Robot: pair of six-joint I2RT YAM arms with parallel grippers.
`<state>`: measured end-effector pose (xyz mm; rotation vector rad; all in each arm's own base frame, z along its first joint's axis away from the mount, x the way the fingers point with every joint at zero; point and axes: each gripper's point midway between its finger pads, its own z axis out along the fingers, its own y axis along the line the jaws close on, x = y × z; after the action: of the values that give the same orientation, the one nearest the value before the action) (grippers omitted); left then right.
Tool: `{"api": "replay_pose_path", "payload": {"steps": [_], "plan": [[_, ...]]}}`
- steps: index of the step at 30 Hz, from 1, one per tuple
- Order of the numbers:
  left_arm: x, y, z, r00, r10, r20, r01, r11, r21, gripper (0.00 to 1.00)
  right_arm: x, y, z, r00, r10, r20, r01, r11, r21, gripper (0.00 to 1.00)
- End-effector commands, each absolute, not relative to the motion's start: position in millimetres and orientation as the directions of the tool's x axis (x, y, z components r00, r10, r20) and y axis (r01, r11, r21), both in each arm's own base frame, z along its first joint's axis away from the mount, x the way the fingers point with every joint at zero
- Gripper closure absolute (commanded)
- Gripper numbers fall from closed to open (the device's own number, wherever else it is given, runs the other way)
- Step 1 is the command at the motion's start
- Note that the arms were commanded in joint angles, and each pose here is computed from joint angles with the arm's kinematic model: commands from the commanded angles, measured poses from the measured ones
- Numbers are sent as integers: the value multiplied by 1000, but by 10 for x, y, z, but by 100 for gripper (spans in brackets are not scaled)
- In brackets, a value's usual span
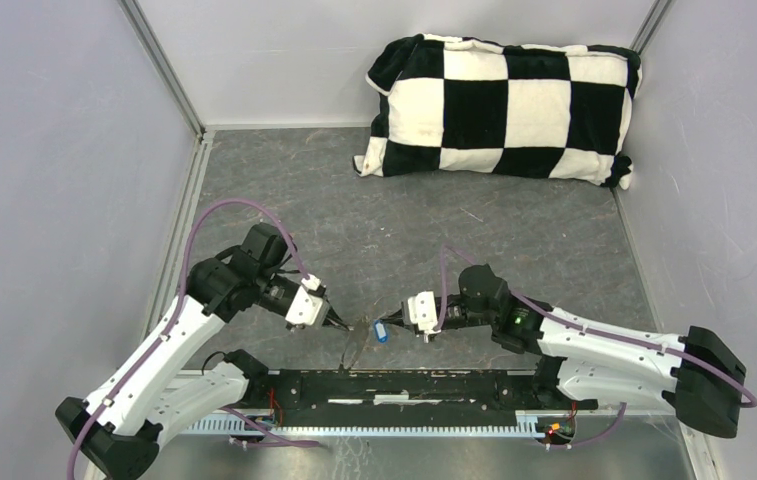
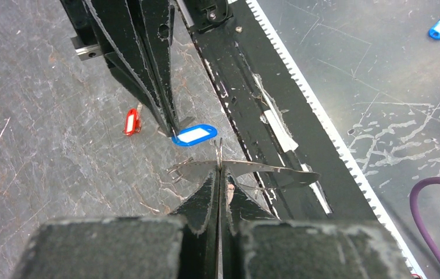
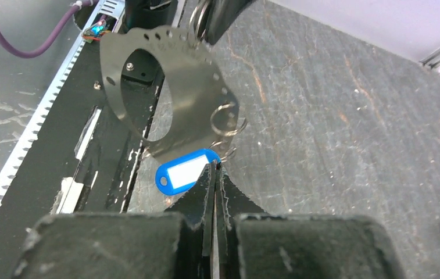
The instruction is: Put the keys on the keyring
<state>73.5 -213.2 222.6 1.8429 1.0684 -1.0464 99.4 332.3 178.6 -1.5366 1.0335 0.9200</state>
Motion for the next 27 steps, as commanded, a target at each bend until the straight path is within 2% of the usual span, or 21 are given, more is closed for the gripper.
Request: {"api": "replay_pose_path", "payload": {"steps": [1, 10, 18, 27], "plan": [[661, -2182, 2436, 341, 198, -919, 889, -387, 247, 98, 1055, 3414, 2124, 460, -160, -874, -888, -111, -447, 100], [643, -2216, 2505, 368, 145, -918, 867, -410, 283, 98, 969, 3481, 2445, 575, -179, -799, -817, -172, -550, 100], [707, -2290, 2643, 367, 105, -924, 874, -379, 304, 98, 873, 3468, 2608, 653, -175, -737, -756, -214, -619, 100], [720, -2291, 2617, 370, 111, -922, 874, -379, 305, 98, 863, 3509, 2842, 696, -153, -702, -718, -164, -676, 100]]}}
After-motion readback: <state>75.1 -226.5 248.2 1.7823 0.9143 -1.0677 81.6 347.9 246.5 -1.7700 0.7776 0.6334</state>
